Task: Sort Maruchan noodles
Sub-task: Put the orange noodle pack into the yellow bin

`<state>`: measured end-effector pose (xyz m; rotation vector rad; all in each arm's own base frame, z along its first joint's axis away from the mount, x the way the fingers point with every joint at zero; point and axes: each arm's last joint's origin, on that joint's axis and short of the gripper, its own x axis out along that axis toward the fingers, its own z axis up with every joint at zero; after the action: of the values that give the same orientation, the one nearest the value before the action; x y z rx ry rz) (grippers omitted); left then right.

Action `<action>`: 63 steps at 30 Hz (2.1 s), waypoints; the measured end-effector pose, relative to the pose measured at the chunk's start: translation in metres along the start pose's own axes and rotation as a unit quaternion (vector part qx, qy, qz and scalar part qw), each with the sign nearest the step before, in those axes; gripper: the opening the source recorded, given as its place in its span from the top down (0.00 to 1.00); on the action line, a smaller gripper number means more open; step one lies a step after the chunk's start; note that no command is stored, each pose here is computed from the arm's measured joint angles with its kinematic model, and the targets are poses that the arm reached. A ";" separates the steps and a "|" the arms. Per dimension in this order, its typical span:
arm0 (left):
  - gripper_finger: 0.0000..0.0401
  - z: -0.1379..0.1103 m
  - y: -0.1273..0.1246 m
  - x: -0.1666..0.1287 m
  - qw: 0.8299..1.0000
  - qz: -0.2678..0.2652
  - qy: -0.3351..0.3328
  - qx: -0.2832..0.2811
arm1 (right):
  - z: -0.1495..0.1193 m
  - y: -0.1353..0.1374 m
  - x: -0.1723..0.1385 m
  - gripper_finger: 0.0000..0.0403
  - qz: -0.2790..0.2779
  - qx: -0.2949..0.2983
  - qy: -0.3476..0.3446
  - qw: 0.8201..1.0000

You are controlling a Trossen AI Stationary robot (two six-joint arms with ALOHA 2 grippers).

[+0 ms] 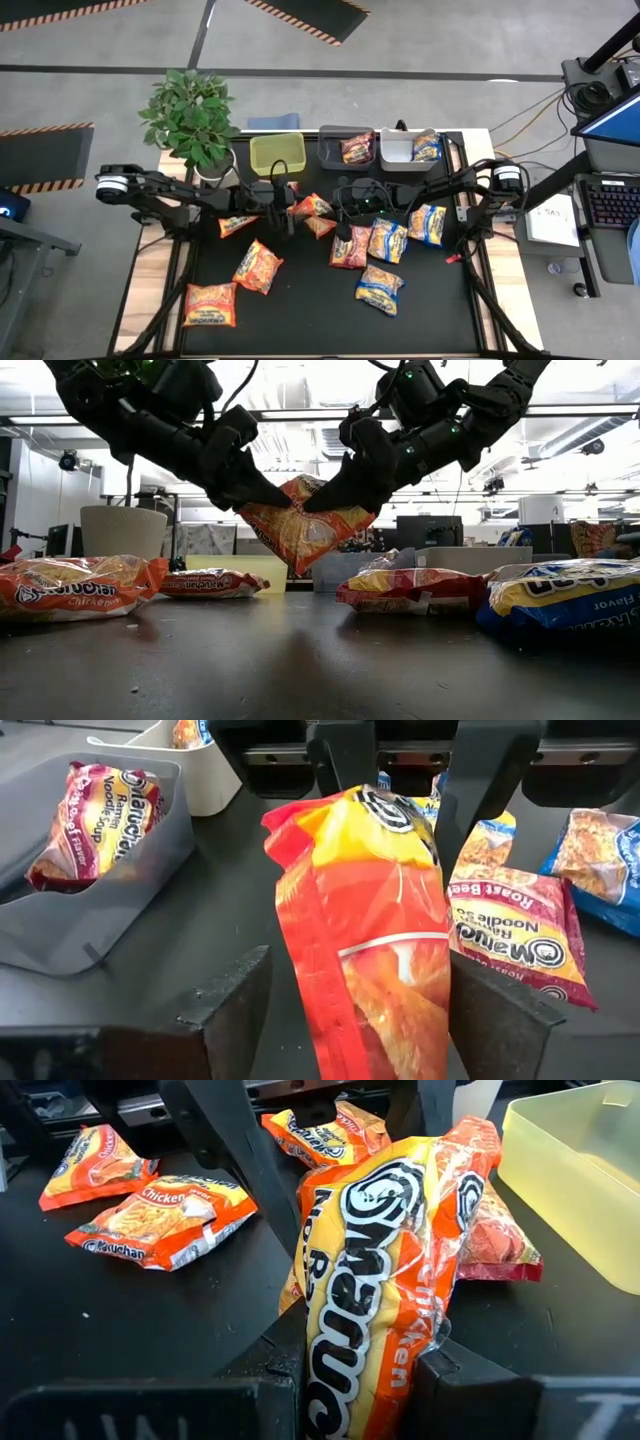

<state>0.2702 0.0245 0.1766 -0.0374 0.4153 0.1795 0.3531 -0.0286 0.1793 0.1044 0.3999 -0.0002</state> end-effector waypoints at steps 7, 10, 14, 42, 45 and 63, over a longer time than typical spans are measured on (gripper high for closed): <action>0.55 0.000 0.000 0.000 1.000 -0.001 0.000 0.003 | 0.000 0.000 0.000 0.80 -0.001 0.000 0.000 1.000; 0.65 0.000 0.000 0.000 1.000 -0.001 0.000 0.004 | 0.000 0.000 0.000 0.78 -0.002 0.000 0.000 1.000; 0.77 0.000 0.000 0.000 1.000 -0.001 0.001 0.005 | 0.000 0.000 0.000 0.73 -0.002 0.001 0.000 1.000; 0.89 0.051 0.025 -0.035 0.923 0.370 0.105 0.030 | 0.055 -0.020 -0.075 0.61 -0.199 0.015 -0.055 0.978; 0.89 0.063 0.035 -0.042 0.898 0.423 0.123 0.013 | 0.058 -0.019 -0.080 0.61 -0.201 0.016 -0.058 0.978; 0.90 0.068 0.096 -0.051 0.817 0.536 0.196 -0.085 | 0.052 -0.019 -0.081 0.61 -0.204 0.014 -0.026 0.979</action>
<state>0.2344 0.1160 0.2596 -0.0114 0.8041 1.3525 0.2986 -0.0547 0.2563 0.0488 0.3636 -0.4125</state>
